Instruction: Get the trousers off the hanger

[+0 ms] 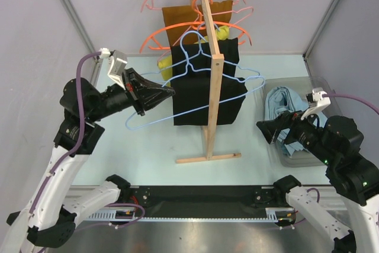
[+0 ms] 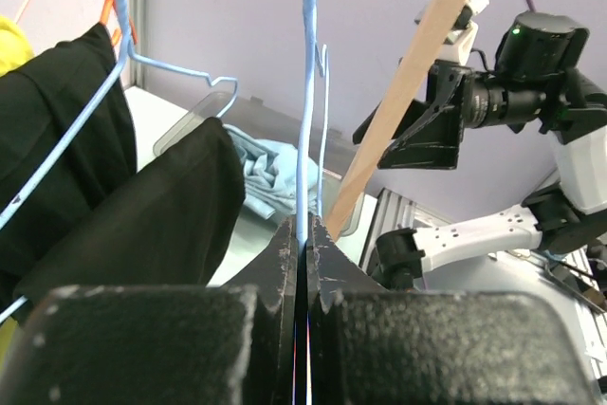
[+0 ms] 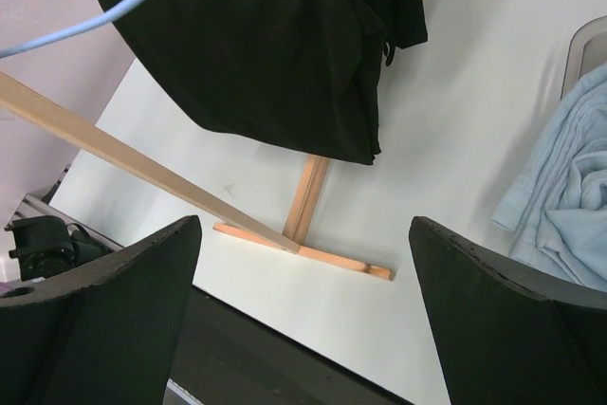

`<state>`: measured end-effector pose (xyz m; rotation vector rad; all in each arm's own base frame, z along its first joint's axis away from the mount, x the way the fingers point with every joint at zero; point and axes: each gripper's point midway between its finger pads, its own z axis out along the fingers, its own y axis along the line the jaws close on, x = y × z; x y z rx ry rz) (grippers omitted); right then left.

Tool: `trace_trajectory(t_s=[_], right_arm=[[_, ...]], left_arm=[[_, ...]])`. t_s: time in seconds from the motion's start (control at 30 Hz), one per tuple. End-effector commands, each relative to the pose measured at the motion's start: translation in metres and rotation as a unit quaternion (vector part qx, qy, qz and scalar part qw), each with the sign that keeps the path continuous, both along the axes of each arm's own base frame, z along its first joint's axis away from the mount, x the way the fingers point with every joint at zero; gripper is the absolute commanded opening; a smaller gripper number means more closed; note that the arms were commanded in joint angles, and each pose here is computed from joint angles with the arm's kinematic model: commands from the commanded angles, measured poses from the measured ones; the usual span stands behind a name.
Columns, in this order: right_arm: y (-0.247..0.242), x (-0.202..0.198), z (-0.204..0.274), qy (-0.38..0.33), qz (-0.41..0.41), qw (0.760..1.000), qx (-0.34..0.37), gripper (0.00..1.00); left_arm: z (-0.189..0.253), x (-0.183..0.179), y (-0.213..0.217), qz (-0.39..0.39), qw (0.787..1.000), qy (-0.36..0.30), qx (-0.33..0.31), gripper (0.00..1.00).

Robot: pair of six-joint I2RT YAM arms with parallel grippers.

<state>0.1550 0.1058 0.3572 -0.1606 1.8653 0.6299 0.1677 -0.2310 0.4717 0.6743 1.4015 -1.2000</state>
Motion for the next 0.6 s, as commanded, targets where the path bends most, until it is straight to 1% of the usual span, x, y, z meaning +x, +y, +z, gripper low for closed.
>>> trace_trajectory(t_s=[0.0,0.33,0.43,0.47,0.57], right_arm=[[-0.004,-0.003,0.008,-0.012,-0.009,1.0,0.009,0.97],[-0.006,-0.006,0.005,-0.013,-0.012,1.0,0.009,0.97],[-0.008,-0.007,0.005,-0.014,-0.015,1.0,0.008,0.97],[-0.008,-0.007,0.003,-0.011,-0.016,1.0,0.008,0.97],[-0.01,-0.008,0.001,-0.011,-0.019,1.0,0.007,0.97]], left_arm=[[0.016,-0.011,-0.002,-0.031,0.999,-0.007,-0.038,0.0],[0.004,-0.012,-0.011,-0.068,0.996,0.02,-0.048,0.0],[-0.007,-0.01,-0.015,-0.08,0.995,0.039,-0.041,0.0],[-0.007,-0.01,-0.016,-0.083,0.995,0.033,-0.045,0.0],[-0.015,-0.008,-0.018,-0.088,0.994,0.045,-0.043,0.0]])
